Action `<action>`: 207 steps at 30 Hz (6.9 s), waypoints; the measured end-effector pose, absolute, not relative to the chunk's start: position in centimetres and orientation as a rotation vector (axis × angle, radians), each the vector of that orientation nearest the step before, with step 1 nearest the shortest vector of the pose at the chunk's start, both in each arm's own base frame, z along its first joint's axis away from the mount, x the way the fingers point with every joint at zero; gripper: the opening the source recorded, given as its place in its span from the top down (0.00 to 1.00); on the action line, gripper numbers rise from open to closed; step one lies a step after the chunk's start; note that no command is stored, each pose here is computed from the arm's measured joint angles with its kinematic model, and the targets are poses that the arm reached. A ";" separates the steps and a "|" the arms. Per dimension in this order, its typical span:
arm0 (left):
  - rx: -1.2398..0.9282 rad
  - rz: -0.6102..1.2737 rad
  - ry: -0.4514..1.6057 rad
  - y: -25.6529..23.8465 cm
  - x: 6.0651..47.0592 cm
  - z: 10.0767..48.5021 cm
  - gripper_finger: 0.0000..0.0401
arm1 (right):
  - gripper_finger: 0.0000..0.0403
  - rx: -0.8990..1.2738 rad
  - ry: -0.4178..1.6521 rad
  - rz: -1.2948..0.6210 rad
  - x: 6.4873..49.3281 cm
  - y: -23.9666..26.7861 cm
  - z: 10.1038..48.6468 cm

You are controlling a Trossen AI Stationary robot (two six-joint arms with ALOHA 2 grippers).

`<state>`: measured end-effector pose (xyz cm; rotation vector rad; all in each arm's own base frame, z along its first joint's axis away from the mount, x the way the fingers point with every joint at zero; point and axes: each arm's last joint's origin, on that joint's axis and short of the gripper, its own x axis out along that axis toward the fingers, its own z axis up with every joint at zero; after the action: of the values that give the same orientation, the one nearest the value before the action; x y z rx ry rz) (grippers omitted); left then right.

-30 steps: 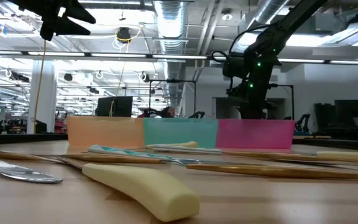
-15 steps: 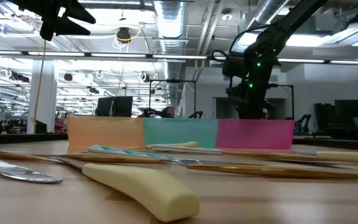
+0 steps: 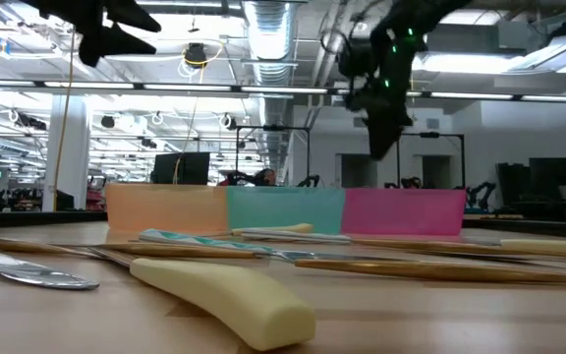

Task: Sort silverware by color (type)
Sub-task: Put the yellow table knife into the blue bin

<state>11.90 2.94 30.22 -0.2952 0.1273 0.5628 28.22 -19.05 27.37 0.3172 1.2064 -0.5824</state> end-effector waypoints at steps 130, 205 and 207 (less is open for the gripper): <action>-0.171 0.179 0.552 0.6 32.5 21.6 0.91 | 0.66 0.026 0.882 -0.643 24.2 2.8 44.2; -0.201 0.120 -0.336 2.1 21.6 29.4 0.90 | 0.29 0.146 -0.140 -0.019 41.7 -1.7 29.8; -0.201 0.117 -0.339 2.1 21.6 29.4 0.90 | 0.29 0.146 -0.140 -0.018 41.7 -1.7 29.8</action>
<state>21.64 2.12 29.42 -0.2005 -0.3389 0.1167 41.69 -1.70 29.79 0.1457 -0.1405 -0.0181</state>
